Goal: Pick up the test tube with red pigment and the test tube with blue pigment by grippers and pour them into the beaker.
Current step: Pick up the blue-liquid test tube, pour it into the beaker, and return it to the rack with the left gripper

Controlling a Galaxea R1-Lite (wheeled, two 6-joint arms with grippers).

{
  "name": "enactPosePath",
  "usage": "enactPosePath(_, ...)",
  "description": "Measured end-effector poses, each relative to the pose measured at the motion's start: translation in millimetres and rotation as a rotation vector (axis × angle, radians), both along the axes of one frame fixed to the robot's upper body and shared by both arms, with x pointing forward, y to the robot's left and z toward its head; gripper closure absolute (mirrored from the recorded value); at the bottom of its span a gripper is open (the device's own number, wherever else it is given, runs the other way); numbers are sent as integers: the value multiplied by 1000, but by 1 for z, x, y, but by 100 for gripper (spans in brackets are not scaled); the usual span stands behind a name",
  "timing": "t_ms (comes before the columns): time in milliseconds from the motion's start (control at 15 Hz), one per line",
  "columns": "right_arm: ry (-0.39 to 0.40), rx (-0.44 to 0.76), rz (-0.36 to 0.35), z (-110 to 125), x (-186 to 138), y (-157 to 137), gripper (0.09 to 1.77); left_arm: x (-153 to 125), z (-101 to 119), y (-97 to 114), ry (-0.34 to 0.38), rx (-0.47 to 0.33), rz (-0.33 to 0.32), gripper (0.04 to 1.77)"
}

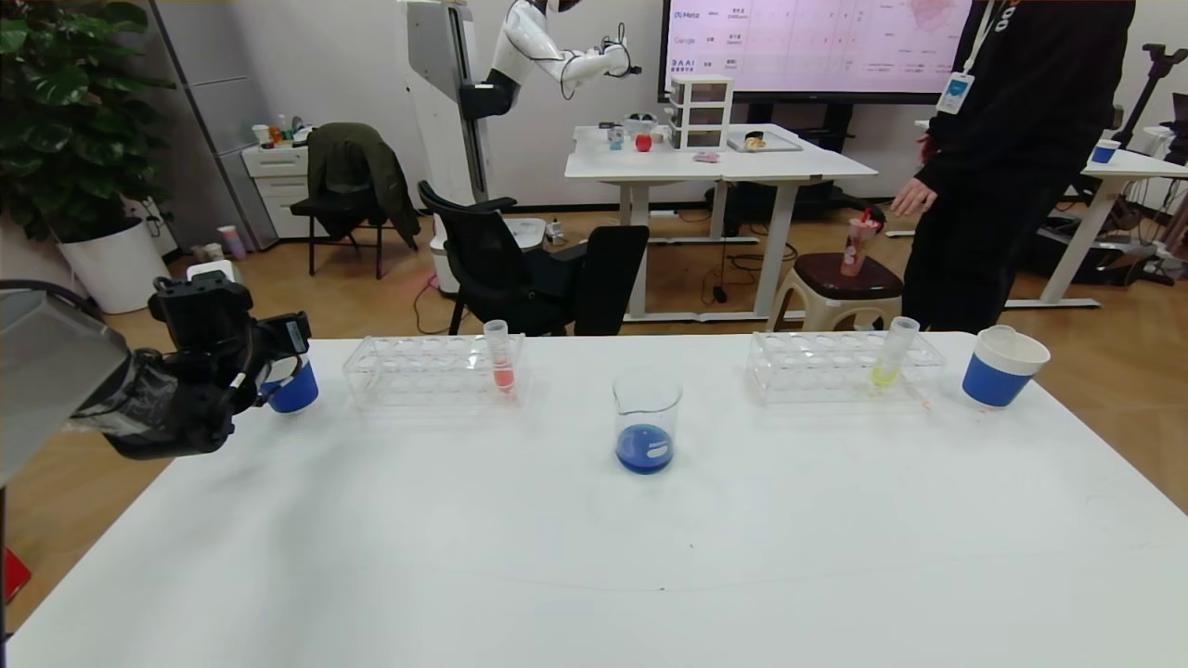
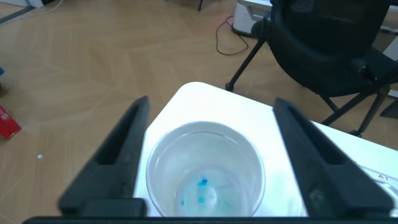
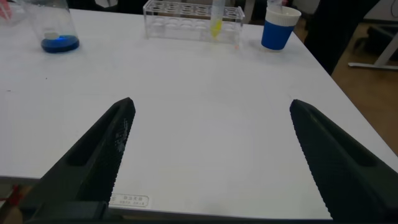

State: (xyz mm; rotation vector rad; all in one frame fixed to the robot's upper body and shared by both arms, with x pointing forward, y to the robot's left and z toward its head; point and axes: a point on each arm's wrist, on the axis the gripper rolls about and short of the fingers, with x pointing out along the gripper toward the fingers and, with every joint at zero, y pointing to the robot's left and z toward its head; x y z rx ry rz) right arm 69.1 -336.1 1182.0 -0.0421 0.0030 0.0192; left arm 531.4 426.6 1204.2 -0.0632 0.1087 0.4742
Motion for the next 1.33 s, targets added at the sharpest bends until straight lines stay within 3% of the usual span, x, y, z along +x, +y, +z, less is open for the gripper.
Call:
enactPosePath(67,0,0,0,0,0,0,12,0,1,0,-3,2,0,13)
enactPosePath(133,0,0,0,0,0,0,12,0,3,0,-4,11,0,6)
enactPosePath(400,0,0,0,0,0,0,12,2,28,-10,-34,44,-25,6)
enactPosePath(600,0,0,0,0,0,0,12,7,67,-49,-49,50,-111,6)
enactPosePath(800,0,0,0,0,0,0,12,2,108,-101,-102,49,-218,6)
enactPosePath(1067,0,0,0,0,0,0,12,-38,161,-140,-164,52,-311,6)
enactPosePath(1333,0,0,0,0,0,0,12,-114,215,-140,-195,126,-342,6)
